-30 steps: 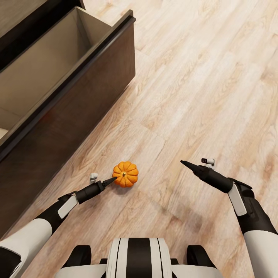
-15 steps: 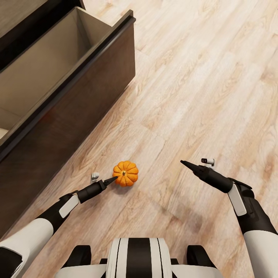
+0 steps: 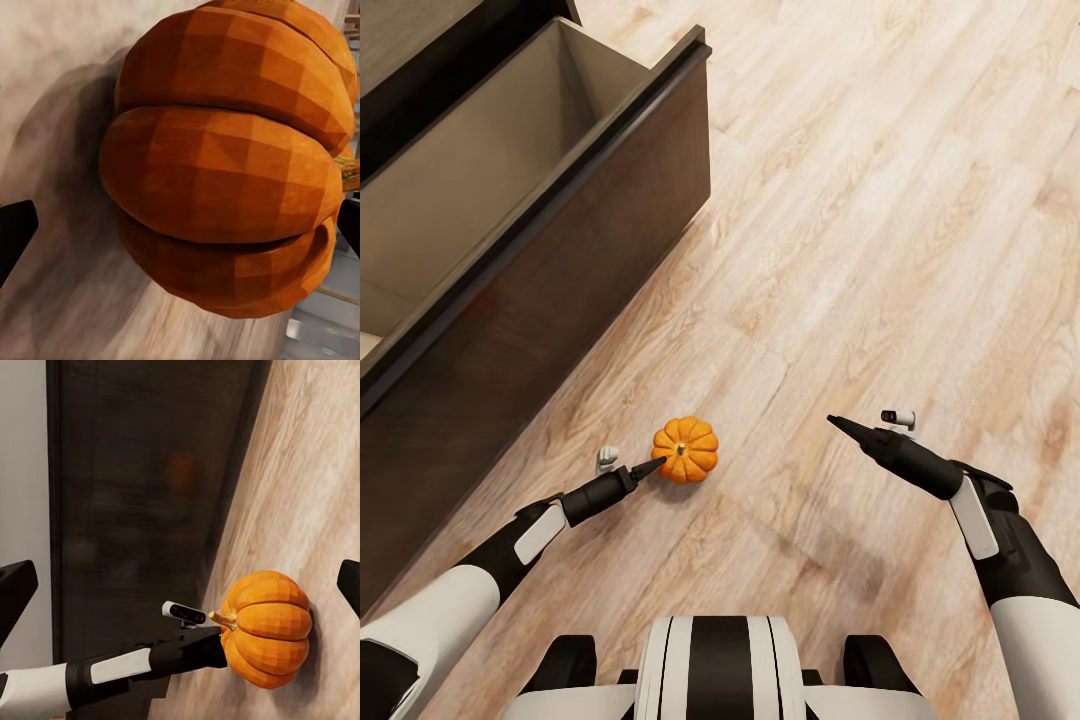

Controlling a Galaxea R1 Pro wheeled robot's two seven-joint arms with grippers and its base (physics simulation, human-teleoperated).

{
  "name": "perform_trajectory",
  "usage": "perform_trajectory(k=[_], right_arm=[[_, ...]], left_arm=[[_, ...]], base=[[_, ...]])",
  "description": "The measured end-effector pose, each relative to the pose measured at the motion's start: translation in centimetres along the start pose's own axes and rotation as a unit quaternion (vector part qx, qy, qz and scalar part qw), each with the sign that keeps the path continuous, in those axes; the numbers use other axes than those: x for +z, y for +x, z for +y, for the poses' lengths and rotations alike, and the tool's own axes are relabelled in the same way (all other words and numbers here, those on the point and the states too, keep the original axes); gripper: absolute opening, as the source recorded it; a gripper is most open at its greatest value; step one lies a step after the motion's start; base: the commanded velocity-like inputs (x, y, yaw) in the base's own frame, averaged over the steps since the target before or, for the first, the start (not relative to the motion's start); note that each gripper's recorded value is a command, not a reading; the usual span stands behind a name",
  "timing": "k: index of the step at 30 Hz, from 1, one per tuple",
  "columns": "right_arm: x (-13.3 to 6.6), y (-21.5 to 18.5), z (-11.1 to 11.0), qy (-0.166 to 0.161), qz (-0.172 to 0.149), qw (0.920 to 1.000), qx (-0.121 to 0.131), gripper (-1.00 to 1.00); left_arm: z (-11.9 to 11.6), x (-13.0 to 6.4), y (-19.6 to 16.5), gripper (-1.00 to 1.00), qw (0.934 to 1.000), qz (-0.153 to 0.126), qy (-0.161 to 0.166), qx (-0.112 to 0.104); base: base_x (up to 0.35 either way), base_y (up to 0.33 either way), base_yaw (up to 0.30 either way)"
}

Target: Place each of the two pumpkins and all three candles from the living room inside a cabinet in the living room (use any cabinet), then make sure every cabinet is closed, and position the cauldron so it is next to a table in the living room.

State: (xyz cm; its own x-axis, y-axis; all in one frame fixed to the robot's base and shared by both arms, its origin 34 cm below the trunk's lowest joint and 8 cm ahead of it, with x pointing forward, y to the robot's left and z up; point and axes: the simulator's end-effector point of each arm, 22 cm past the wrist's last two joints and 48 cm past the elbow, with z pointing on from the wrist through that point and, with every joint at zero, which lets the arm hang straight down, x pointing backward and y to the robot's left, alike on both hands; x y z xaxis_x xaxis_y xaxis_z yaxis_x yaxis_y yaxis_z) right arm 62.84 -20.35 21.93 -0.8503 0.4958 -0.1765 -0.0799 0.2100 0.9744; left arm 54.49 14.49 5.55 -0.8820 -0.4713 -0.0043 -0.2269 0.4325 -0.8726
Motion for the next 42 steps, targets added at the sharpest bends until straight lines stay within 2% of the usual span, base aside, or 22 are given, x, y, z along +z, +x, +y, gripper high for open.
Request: perform_trajectory(k=[11, 17, 42], right_arm=[[0.00, 0.01, -0.01, 0.000, 0.000, 1.0000, 0.000, 1.00], [0.02, 0.11, -0.15, 0.004, 0.003, 1.0000, -0.001, 1.00], [0.15, 0.07, -0.56, 0.018, 0.005, 0.9998, -0.004, 1.00]], left_arm=[[-0.05, 0.13, -0.03, 1.00, 1.0000, 0.000, -0.001, 0.002], [-0.31, 0.51, -0.30, 1.00, 0.9999, 0.001, -0.003, 0.012], [-0.70, 0.61, -0.54, 1.00, 0.9999, -0.002, 0.000, 0.013]], base=[[0.000, 0.000, 0.000], [0.000, 0.000, 0.000], [0.010, -0.026, -0.011]])
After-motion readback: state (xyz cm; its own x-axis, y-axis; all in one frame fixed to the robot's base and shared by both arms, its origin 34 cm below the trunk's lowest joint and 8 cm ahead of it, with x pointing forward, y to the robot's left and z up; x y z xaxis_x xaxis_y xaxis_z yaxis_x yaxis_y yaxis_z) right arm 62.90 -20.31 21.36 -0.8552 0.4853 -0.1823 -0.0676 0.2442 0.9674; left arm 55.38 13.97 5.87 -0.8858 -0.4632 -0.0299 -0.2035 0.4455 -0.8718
